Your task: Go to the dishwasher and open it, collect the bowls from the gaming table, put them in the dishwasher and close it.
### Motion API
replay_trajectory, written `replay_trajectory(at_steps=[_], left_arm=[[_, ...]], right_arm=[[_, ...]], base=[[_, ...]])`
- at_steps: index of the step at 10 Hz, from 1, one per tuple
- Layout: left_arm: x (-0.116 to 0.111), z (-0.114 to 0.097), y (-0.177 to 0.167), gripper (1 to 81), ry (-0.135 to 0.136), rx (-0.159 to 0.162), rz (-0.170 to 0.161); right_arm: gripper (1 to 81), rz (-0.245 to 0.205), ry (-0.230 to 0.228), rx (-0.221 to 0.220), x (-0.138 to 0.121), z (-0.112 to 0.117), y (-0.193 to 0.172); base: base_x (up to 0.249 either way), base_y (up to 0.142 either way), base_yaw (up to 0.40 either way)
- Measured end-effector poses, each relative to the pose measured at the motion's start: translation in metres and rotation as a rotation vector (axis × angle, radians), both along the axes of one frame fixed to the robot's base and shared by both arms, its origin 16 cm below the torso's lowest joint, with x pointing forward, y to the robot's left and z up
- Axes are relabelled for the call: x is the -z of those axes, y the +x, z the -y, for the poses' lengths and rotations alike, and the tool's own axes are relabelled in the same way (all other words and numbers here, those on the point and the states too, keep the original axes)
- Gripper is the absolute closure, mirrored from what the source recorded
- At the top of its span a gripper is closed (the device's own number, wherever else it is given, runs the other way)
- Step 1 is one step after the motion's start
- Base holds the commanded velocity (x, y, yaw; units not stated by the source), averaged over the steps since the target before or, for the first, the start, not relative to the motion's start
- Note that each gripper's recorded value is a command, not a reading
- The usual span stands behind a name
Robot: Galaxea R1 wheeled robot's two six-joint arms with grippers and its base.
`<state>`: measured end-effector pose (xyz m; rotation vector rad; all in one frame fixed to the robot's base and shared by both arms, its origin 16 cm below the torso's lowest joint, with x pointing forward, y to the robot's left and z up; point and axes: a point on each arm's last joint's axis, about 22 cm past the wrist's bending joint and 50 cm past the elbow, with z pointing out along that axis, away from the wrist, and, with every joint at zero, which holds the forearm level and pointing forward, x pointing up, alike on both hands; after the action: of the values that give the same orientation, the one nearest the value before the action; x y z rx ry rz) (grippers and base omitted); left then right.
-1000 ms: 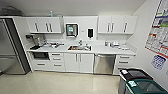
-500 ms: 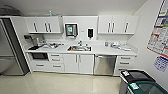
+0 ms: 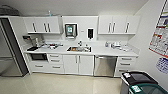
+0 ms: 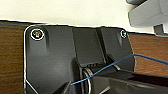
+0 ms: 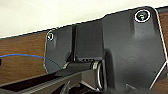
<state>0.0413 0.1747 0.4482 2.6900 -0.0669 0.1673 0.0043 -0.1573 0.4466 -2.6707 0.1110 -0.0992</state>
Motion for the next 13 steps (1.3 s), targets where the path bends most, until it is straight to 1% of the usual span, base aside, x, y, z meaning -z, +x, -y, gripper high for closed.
replay_trajectory(at_steps=[9, 11, 13], left_arm=[[0.0003, -0.0007, -0.003, 1.0, 0.001, 0.0, -0.003], [0.0008, -0.0051, -0.0036, 1.0, 0.006, -0.001, -0.004], [0.0009, -0.0047, -0.0041, 1.0, 0.006, -0.001, -0.005]], right_arm=[[1.0, 0.001, 0.001, 0.0, -0.0001, -0.0008, -0.0003], [1.0, -0.002, 0.003, 0.0, -0.0002, -0.0027, -0.0026], [1.0, -0.002, 0.003, 0.0, -0.0002, -0.0023, -0.0022]], base=[[0.086, 0.0, 0.0], [0.086, 0.0, 0.0], [0.084, 0.0, 0.0]])
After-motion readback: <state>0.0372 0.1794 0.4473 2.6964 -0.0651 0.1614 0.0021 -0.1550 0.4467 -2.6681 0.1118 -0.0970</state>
